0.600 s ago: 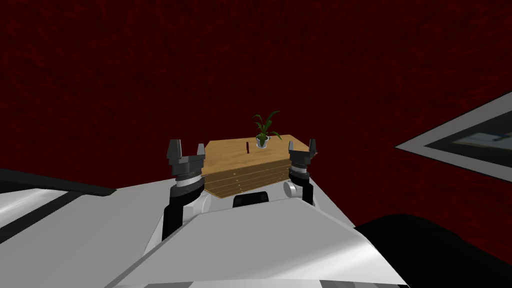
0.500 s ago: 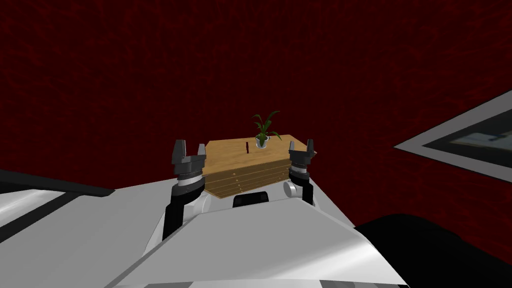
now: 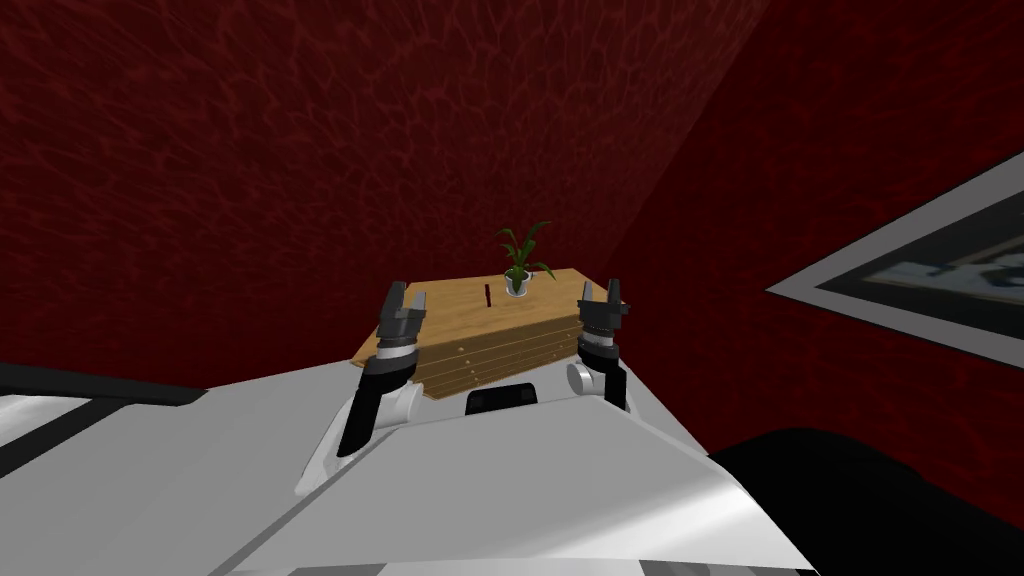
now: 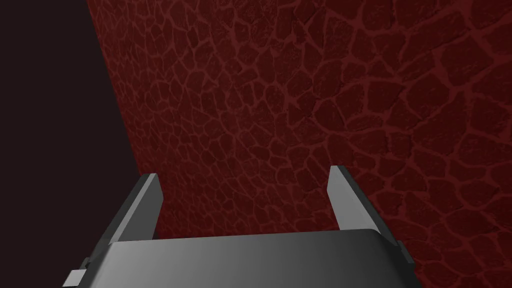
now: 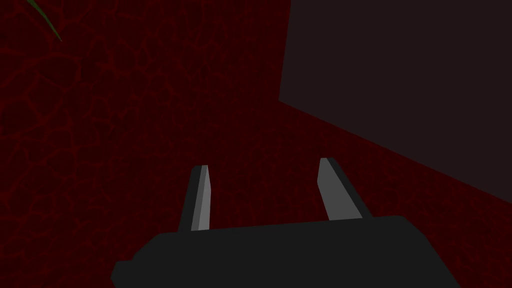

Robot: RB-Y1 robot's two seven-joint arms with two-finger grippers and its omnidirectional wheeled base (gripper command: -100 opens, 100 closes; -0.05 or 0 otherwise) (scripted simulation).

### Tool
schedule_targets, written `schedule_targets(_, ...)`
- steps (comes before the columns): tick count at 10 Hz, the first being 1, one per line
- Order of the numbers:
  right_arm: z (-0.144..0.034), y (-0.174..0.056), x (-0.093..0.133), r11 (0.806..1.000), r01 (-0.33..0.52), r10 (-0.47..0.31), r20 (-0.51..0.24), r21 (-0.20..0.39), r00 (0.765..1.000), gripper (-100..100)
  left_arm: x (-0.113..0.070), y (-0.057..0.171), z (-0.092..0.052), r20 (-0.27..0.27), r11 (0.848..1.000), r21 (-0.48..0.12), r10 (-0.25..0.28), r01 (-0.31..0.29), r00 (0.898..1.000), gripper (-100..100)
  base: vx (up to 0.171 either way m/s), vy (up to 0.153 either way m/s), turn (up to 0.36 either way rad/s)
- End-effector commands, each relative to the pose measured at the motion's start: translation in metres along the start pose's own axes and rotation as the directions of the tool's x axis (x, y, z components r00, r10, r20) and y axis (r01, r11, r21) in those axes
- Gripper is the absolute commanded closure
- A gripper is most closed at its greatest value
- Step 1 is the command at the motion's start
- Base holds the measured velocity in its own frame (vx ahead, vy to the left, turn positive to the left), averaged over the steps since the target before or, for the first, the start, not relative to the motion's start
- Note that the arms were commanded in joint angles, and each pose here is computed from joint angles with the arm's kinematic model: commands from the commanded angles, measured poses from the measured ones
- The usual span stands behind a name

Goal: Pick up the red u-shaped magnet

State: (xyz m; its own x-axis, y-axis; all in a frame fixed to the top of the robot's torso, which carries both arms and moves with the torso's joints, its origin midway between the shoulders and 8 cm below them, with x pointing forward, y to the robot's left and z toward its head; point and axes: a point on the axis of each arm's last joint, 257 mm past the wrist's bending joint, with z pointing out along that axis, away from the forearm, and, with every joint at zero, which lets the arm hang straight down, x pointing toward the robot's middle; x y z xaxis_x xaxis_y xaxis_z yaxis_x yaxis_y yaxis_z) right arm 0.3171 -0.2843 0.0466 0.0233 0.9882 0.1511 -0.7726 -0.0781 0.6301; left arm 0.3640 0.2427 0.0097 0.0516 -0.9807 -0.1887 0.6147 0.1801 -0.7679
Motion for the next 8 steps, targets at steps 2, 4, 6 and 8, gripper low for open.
schedule_targets(2,0.000,0.000,0.000,1.000,0.000,0.000,0.000,0.000,1.000,0,0.015,0.037,0.004,-0.064,0.995,-0.083,0.059,-0.064,0.996,-100,-0.001,-0.075,-0.073)
schedule_targets(4,0.000,0.000,0.000,1.000,0.000,0.000,0.000,0.000,1.000,0,0.023,0.067,0.007,-0.119,0.982,-0.139,0.114,-0.130,0.986,-100,-0.005,-0.092,-0.082)
schedule_targets(6,0.000,0.000,0.000,1.000,0.000,0.000,0.000,0.000,1.000,0,0.025,0.086,0.007,-0.148,0.969,-0.178,0.144,-0.169,0.978,-100,0.002,-0.056,-0.042)
schedule_targets(8,0.000,0.000,0.000,1.000,0.000,0.000,0.000,0.000,1.000,0,0.027,0.103,0.008,-0.178,0.955,-0.208,0.174,-0.210,0.968,-100,-0.001,-0.063,-0.065)
